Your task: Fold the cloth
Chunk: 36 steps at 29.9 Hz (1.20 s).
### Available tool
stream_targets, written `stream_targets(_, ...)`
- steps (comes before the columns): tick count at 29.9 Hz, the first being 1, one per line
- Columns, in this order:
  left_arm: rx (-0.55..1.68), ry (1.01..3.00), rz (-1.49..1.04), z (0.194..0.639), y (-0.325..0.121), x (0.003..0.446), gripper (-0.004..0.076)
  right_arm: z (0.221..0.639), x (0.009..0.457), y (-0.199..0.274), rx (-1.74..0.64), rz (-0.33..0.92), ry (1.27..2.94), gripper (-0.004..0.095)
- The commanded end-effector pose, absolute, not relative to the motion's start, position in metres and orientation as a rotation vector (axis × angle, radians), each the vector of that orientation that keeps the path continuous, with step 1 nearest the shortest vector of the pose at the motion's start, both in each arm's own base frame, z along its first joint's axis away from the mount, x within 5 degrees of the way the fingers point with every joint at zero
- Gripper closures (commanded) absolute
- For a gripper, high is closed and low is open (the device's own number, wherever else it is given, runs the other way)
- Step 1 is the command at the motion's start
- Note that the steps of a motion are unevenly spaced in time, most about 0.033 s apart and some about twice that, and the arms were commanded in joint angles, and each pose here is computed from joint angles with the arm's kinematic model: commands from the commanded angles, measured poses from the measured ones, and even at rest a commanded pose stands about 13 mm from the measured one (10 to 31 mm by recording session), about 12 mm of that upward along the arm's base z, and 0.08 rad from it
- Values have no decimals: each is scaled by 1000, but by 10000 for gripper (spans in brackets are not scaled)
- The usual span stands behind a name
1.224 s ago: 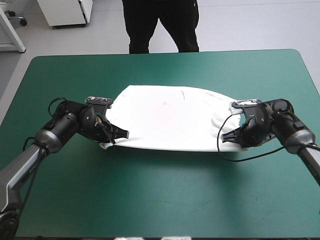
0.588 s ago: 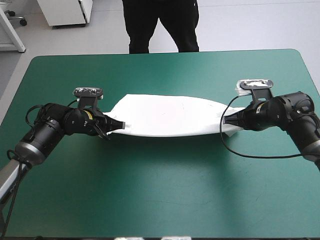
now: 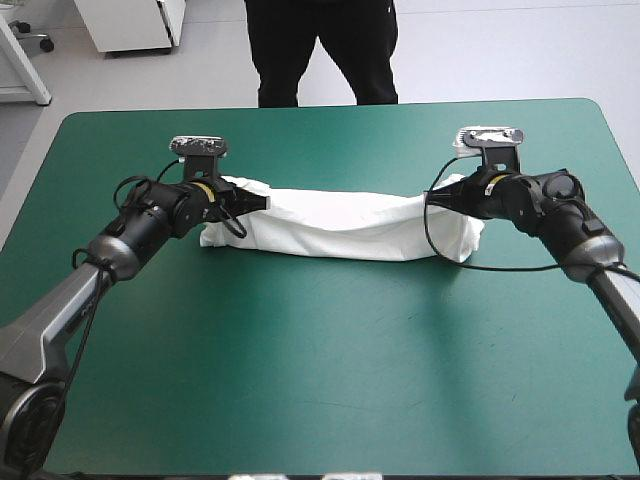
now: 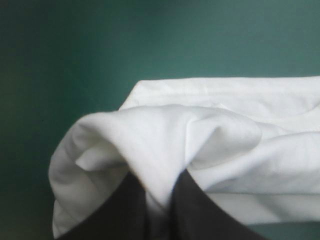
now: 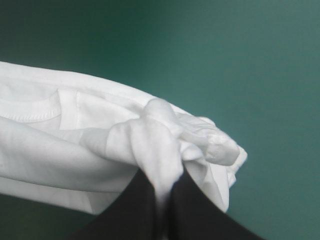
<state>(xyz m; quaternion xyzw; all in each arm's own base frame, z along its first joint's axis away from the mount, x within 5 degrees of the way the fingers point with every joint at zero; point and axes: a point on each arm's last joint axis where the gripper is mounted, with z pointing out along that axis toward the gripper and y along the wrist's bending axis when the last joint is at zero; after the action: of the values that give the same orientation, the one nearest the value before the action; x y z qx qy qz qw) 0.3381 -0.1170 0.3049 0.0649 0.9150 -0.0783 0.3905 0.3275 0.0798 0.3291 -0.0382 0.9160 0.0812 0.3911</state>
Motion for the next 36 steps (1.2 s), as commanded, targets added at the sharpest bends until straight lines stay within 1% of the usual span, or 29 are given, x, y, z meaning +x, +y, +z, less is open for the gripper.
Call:
stream_targets(1,157,2176,-242,325,-124,356,733,348,348,79,-83,209,2189,925)
stream_targets(6,166,2173,-215,304,-126,381,733,338,380,73,-42,193,2209,925)
stream_targets(9,133,2206,-190,291,-116,394,732,329,393,67,-21,175,2258,923)
stream_targets(12,86,2247,-192,280,-108,399,714,319,399,68,-69,144,2317,885)
stream_targets(13,90,2250,-189,279,-108,400,688,316,401,68,-83,138,2334,852)
stream_targets(16,86,2261,-185,277,-107,401,579,308,402,69,-85,146,2370,706)
stream_targets(18,86,2261,-185,277,-107,401,493,307,402,69,-85,144,2386,581)
stream_targets(20,85,2269,-182,278,-107,401,428,306,401,69,-81,145,2398,471)
stream_targets(22,82,2289,-173,282,-106,400,398,307,399,68,-86,136,2407,385)
stream_targets(24,84,2280,-171,291,-105,398,377,312,396,67,-97,118,2403,336)
stream_targets(27,111,2222,-163,312,-104,393,358,327,389,64,-106,103,2367,335)
stream_targets(30,130,2164,-159,340,-101,383,333,346,379,58,-115,37,2317,335)
stream_targets(36,95,2163,-181,387,-91,347,322,385,347,41,-71,-73,2268,335)
